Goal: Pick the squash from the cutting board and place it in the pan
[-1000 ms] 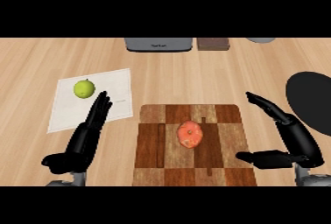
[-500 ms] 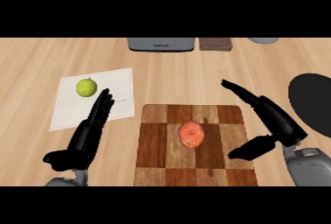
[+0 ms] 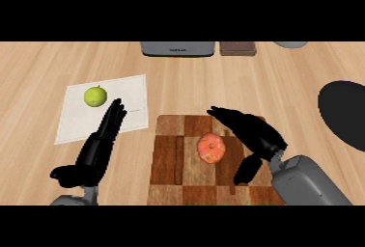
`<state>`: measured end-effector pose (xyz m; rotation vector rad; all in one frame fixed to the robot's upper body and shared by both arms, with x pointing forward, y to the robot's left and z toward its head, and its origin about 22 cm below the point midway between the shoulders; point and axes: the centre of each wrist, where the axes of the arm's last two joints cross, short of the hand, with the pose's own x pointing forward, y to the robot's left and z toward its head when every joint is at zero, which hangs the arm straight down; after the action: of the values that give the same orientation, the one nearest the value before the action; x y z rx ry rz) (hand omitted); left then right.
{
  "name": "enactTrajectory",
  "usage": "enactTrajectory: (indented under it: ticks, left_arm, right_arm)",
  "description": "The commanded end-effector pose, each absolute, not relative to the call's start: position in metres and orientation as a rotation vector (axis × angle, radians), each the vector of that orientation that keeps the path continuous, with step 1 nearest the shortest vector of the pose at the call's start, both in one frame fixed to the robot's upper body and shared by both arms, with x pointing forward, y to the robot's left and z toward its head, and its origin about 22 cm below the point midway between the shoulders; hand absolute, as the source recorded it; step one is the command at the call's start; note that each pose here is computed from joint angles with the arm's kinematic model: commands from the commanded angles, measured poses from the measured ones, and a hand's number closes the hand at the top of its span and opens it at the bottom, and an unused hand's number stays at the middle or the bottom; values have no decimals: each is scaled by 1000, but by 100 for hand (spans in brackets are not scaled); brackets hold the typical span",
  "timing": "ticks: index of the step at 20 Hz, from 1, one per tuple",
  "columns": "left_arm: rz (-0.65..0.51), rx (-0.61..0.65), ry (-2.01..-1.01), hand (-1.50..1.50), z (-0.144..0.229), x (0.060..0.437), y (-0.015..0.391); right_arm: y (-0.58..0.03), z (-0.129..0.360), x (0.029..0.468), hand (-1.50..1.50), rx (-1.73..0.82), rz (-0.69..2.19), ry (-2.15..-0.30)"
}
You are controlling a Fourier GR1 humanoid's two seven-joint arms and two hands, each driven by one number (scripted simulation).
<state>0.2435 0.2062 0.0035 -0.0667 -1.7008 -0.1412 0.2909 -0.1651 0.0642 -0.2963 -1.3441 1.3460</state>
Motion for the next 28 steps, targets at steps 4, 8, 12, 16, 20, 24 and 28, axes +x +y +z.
enactTrajectory:
  ticks: [4, 8, 12, 16, 20, 24, 28]
  left_arm:
    - [-131, -72, -1696, 0, 5, 233, 197]
    - [-123, -63, -1696, 0, 11, 232, 206]
    - [-126, -68, -1710, 0, 18, 259, 207]
    - [-127, -63, -1698, 0, 6, 261, 215]
    - [-136, -75, -1693, 0, 1, 253, 200]
    - [-127, -61, -1704, 0, 13, 240, 213]
    - [-137, -57, -1703, 0, 5, 238, 205]
  right_arm:
    - [-149, 49, 294, -150, -332, 1425, -1233]
    - [-129, 42, 296, -150, -328, 1415, -1223]
    - [-134, 21, 298, -150, -339, 1407, -1215]
    - [-125, 21, 294, -150, -330, 1361, -1223]
    - [-119, 16, 303, -150, -307, 1329, -1255]
    - [-157, -9, 315, -150, -326, 1341, -1203]
    - [-115, -16, 315, -150, -344, 1371, -1153]
